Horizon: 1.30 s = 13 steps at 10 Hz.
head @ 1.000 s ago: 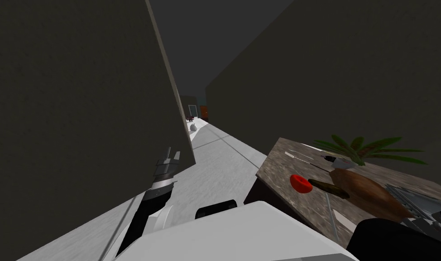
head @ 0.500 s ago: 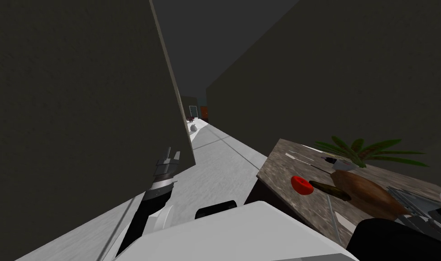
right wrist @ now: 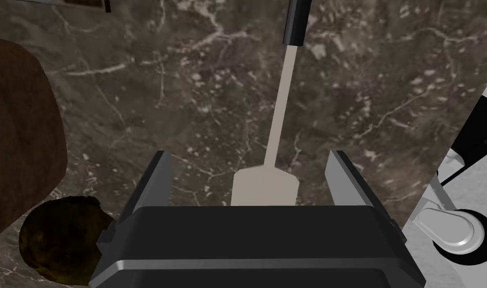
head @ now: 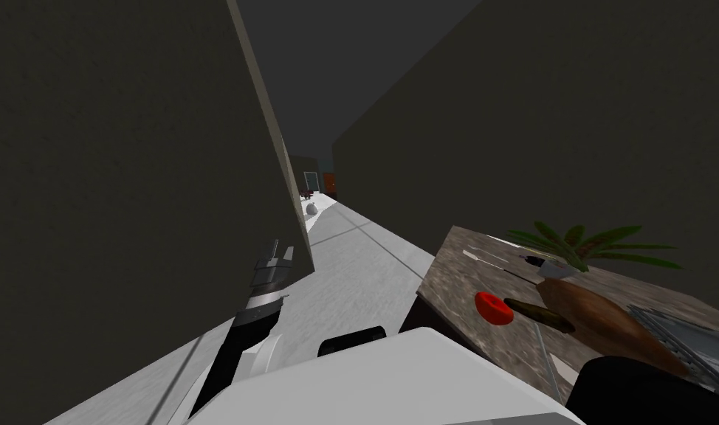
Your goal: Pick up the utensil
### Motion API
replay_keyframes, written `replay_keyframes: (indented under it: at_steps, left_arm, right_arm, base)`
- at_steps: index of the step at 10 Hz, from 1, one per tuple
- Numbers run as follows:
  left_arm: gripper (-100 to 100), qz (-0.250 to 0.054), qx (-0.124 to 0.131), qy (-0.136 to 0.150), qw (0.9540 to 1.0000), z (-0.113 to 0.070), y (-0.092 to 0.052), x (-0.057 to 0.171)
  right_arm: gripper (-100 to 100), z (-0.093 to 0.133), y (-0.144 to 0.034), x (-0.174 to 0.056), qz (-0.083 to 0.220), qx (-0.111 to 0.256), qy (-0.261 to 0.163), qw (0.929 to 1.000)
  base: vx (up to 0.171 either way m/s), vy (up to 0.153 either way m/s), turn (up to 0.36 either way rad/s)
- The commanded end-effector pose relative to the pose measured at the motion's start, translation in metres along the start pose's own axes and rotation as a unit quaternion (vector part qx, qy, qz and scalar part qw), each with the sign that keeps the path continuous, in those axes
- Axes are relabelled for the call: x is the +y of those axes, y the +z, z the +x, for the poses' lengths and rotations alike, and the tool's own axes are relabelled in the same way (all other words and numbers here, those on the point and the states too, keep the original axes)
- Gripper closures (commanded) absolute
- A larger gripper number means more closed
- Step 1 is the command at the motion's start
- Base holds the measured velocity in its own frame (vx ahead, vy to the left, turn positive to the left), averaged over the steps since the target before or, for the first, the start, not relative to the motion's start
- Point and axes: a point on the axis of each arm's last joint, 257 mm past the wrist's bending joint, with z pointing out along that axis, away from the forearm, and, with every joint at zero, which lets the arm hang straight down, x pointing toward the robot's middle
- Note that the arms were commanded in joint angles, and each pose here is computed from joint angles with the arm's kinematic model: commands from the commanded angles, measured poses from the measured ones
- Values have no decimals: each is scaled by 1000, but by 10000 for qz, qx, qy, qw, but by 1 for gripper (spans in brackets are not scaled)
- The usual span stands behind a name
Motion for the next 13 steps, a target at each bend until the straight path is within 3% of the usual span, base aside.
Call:
replay_keyframes:
  at_steps: [1,3,4,5,6,9,10,11,13]
  left_arm:
    - [0,0,0,0,10000,0,0,0]
    - [0,0,0,0,10000,0,0,0]
    - [0,0,0,0,10000,0,0,0]
    - [0,1,0,-1,10000,0,0,0]
    - [0,1,0,-1,10000,0,0,0]
    - [0,1,0,-1,10000,0,0,0]
    - [0,1,0,-1,10000,0,0,0]
    - [0,1,0,-1,10000,0,0,0]
    - [0,1,0,-1,10000,0,0,0]
  right_arm:
    - [-100,0,13,18,-126,-101,138,9998]
    - [-100,-2,28,40,-292,-229,302,9989]
    - [-100,-4,26,34,-246,-193,253,9992]
    - [0,-4,27,35,-256,-198,265,9991]
    - [-100,-1,38,44,-258,-200,309,9990]
    - [-100,4,53,58,-267,-204,372,9987]
    - [-100,2,50,56,-260,-205,364,9988]
    - [100,2,51,56,-260,-203,363,9988]
    - [100,2,51,57,-274,-204,367,9987]
  base:
    - [78,-24,-61]
    - [106,-42,-70]
    - [45,-17,-9]
    - [8,-4,5]
    - [8,-18,70]
    - [5,-31,54]
    - [3,-12,10]
    - [0,0,0]
    - [0,1,-5]
